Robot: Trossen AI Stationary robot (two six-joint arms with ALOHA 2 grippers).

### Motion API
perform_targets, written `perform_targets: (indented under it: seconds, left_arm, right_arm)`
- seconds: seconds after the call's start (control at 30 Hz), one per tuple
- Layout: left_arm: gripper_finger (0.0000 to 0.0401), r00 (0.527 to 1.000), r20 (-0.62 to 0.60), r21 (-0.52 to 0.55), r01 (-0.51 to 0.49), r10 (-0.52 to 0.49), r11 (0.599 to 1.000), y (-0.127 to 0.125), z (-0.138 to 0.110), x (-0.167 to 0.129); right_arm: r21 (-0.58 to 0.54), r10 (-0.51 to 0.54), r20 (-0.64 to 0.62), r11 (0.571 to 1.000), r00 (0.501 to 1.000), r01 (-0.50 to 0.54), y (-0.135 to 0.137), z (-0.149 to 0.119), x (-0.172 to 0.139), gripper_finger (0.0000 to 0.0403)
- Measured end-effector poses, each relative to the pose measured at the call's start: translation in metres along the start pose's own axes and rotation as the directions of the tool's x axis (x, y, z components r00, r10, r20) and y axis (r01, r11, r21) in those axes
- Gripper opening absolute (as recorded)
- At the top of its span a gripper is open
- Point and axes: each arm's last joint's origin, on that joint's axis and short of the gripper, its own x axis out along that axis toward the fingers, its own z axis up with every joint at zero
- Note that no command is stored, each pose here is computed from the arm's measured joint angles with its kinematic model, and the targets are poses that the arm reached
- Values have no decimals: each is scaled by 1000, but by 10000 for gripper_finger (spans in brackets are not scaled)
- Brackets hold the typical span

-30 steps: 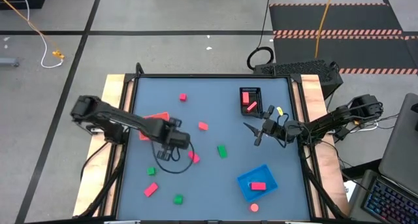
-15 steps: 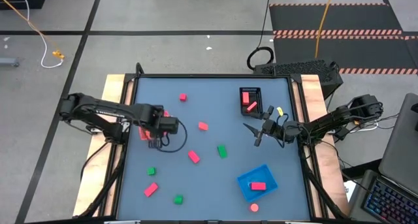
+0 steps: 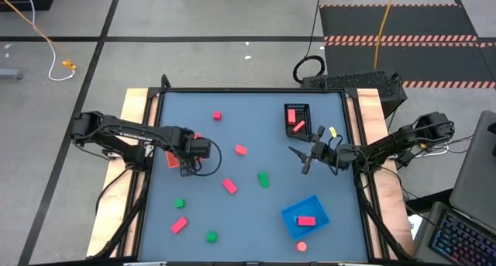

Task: Sort & place blocks by color
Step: Put the green block into the orange bin

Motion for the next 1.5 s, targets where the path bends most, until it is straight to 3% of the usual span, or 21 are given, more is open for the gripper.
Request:
perform_targets:
  seconds: [0.1, 0.23, 0.47, 0.73, 0.9, 1.07, 1.27, 1.5]
  left_arm:
    - [303, 1000, 6, 9, -13, 13, 1000, 0, 0, 0]
    - [306, 997, 22, 40, -79, 78, 996, 3, 1, 0]
    - [253, 993, 17, 33, -121, 120, 992, 15, 3, 2]
    - [155, 990, 62, 6, 123, -123, 992, 16, 12, 3]
    - [102, 986, 12, -12, 167, -166, 986, 18, 7, 13]
    - [76, 985, -25, 43, 171, -170, 984, 15, 0, 25]
    - [93, 986, -4, 130, 166, -167, 978, 10, 2, 23]
    - [178, 986, -8, 173, 168, -169, 970, 3, 1, 22]
  right_arm:
    - [-6, 0, 0, 1000, 1000, 0, 0, 0, 0, 196]
    - [-7, 0, 0, 1000, 1000, 0, 0, 0, 0, 196]
    - [-21, 0, 0, 1000, 1000, 0, 0, 0, 0, 196]
    - [-22, 0, 0, 1000, 1000, 0, 0, 0, 0, 196]
    - [-15, 0, 0, 1000, 1000, 0, 0, 0, 0, 196]
    - [-6, 1, -3, 1000, 1000, -1, 0, 0, 0, 196]
    - [-5, 1, -2, 1000, 1000, -1, 0, 0, 0, 196]
    - [-6, 1, -4, 1000, 1000, -1, 0, 0, 0, 196]
